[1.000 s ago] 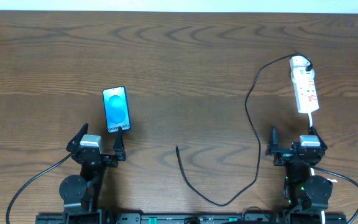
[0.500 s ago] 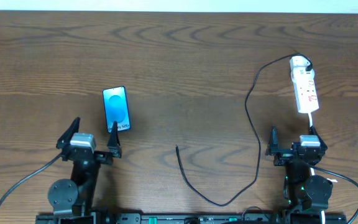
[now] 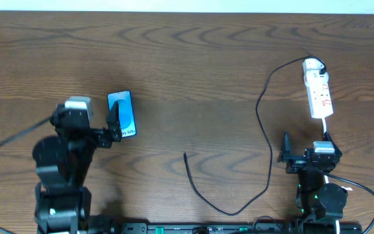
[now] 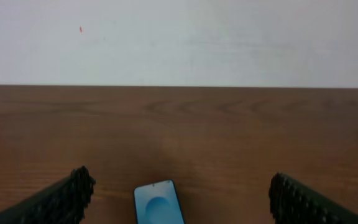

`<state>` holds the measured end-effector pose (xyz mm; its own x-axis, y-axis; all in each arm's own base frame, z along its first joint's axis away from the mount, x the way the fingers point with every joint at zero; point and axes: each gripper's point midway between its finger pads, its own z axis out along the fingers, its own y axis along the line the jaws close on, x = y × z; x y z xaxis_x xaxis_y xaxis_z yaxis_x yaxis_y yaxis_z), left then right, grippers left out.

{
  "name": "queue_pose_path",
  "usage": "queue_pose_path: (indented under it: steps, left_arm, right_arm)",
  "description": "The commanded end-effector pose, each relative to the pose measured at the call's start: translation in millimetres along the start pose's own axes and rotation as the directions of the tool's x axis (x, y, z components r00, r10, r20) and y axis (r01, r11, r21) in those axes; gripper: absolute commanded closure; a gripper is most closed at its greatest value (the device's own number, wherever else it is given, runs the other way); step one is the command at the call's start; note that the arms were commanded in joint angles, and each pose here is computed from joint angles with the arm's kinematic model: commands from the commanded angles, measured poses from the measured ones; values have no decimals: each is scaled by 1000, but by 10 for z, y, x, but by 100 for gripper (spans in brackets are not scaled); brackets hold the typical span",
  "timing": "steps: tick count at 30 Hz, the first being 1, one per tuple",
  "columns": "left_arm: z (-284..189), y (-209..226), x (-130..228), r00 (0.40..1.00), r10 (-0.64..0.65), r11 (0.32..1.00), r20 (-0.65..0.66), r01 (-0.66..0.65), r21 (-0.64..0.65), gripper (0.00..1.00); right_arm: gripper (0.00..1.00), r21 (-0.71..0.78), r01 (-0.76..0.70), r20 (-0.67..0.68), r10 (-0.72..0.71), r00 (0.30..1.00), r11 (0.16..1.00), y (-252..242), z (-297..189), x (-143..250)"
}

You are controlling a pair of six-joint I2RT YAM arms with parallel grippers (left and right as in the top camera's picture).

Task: Plug charger to phone and switch on socket
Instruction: 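Raise the left arm and move the left gripper over the phone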

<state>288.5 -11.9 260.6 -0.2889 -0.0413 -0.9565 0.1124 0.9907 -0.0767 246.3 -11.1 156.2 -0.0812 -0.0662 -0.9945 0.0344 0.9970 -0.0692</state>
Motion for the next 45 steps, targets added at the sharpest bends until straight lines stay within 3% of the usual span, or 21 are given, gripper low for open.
queue_pose_path:
  steps: [1, 5, 13, 20, 27, 30, 38, 39, 41, 42, 43, 44, 45]
  left_arm:
    - [63, 17, -210, 998, -22, 1000, -50, 22, -9, 7]
    - [172, 154, -197, 981, -95, 993, -167, 81, -88, 7]
    - [438, 303, -63, 886, -219, 969, -408, 150, -195, 7]
    - [642, 361, 295, 707, -277, 957, -650, 143, -251, 7]
    - [748, 462, 783, 554, -306, 948, -774, 97, -305, 7]
    - [772, 468, 858, 531, -309, 947, -789, 95, -308, 7]
    - [807, 475, 847, 541, -308, 947, -783, 96, -306, 7]
    - [807, 475, 847, 541, -308, 947, -783, 96, -306, 16]
    - [808, 476, 847, 542, -308, 947, -782, 96, -306, 49]
    - [808, 475, 847, 541, -308, 947, -782, 96, -306, 55]
    - [807, 475, 847, 541, -308, 947, -783, 96, -306, 55]
    - [807, 475, 847, 541, -308, 947, -783, 96, -306, 43]
    - [807, 475, 847, 541, -308, 947, -783, 96, -306, 18]
  right_arm:
    - [1, 4, 13, -1, -13, 1000, 1000, -2, -2, 6]
    - [1, 4, 13, 0, -13, 1000, 1000, -2, -2, 5]
    - [1, 4, 13, -1, -13, 1000, 1000, -2, -2, 6]
    - [1, 4, 13, 0, -13, 1000, 1000, -2, -2, 5]
    - [1, 4, 13, 0, -13, 1000, 1000, -2, -2, 5]
    - [1, 4, 13, 0, -13, 1000, 1000, -2, -2, 5]
    - [1, 4, 13, -1, -13, 1000, 1000, -2, -2, 6]
    - [1, 4, 13, 0, -13, 1000, 1000, -2, -2, 5]
    - [1, 4, 13, 0, -13, 1000, 1000, -2, -2, 5]
    - [1, 4, 13, 0, -13, 1000, 1000, -2, -2, 5]
    - [1, 4, 13, 0, -13, 1000, 1000, -2, -2, 5]
    - [1, 4, 13, 0, -13, 1000, 1000, -2, -2, 5]
    - [1, 4, 13, 0, -13, 1000, 1000, -2, -2, 5]
